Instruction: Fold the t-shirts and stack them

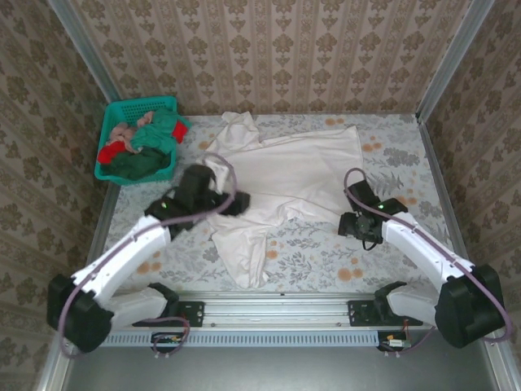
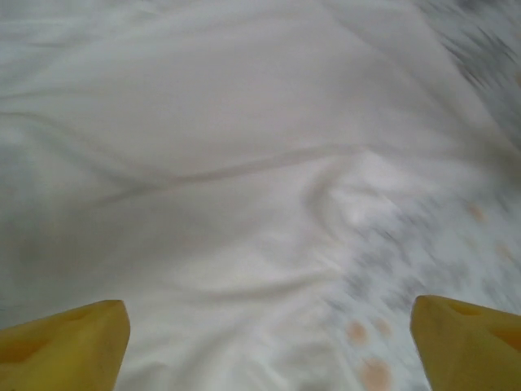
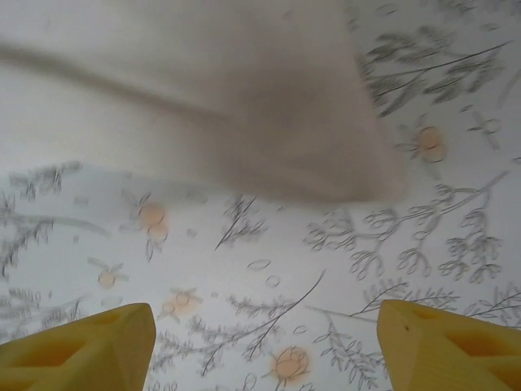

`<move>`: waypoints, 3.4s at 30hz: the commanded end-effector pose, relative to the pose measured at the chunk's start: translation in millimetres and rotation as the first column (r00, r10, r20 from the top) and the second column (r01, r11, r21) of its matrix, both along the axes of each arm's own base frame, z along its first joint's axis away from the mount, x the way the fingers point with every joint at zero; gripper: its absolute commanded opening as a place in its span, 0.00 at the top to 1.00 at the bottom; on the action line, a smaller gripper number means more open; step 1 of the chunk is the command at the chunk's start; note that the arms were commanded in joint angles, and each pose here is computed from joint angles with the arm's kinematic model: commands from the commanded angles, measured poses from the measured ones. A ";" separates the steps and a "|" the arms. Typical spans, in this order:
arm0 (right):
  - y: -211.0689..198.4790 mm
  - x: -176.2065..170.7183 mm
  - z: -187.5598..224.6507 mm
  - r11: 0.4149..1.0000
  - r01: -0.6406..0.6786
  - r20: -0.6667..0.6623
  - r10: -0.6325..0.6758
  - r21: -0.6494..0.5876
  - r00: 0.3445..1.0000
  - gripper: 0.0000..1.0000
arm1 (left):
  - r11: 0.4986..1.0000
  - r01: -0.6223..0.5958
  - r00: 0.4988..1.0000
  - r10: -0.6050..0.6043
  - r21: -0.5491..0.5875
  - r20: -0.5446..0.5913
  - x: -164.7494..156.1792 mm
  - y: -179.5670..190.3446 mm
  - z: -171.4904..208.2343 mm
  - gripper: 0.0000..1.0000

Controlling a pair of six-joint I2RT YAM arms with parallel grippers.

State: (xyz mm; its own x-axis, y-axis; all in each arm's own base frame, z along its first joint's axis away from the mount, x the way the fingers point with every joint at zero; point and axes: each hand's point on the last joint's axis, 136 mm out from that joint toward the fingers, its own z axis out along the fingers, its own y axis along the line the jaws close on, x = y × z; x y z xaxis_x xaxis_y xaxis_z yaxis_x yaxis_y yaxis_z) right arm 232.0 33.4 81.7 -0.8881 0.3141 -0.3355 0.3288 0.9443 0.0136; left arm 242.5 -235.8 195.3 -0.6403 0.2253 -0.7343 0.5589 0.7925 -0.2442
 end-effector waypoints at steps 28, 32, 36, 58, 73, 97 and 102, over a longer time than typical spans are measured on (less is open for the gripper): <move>-24.4 38.6 -37.8 0.983 0.155 -0.053 -0.150 0.098 0.987 0.35 | 0.939 0.210 0.946 -0.125 0.271 -0.298 -142.0 17.6 -115.6 1.00; -25.3 38.2 -50.0 0.984 0.157 -0.092 -0.149 0.083 0.985 0.40 | 0.946 0.174 0.954 -0.094 0.273 -0.285 -139.3 33.8 -109.8 1.00; -23.9 42.3 -54.6 0.985 0.149 -0.112 -0.140 0.082 0.984 0.58 | 0.957 0.129 0.969 -0.066 0.261 -0.237 -134.0 47.4 -94.2 1.00; -74.0 46.1 26.6 0.982 0.188 0.027 -0.189 0.019 0.982 0.41 | 0.960 0.152 0.948 -0.074 0.237 -0.309 -132.1 43.7 -104.7 1.00; -22.2 5.7 -35.7 0.993 0.114 -0.138 -0.115 -0.012 0.984 0.43 | 0.994 -0.084 0.974 0.096 0.067 -0.207 -100.9 72.6 -61.3 1.00; -81.7 40.3 24.6 0.980 0.148 -0.083 -0.160 -0.135 0.984 0.87 | 0.975 0.033 0.956 0.033 0.218 -0.292 -110.2 58.6 -96.9 1.00; -72.5 42.6 12.8 0.985 0.128 -0.122 -0.142 -0.113 0.982 0.55 | 0.964 0.137 0.942 -0.056 0.226 -0.332 -128.2 43.3 -103.9 0.91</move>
State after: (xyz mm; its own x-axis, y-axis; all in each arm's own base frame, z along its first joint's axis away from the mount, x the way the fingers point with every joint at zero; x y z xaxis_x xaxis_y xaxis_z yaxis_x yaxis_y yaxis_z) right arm 285.5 -43.1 94.2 -0.8582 0.4219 -0.2924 0.4694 0.8756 -0.1142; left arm 122.8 -183.2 85.9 -0.8206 0.4032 -0.4049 0.5105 0.8357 -0.2024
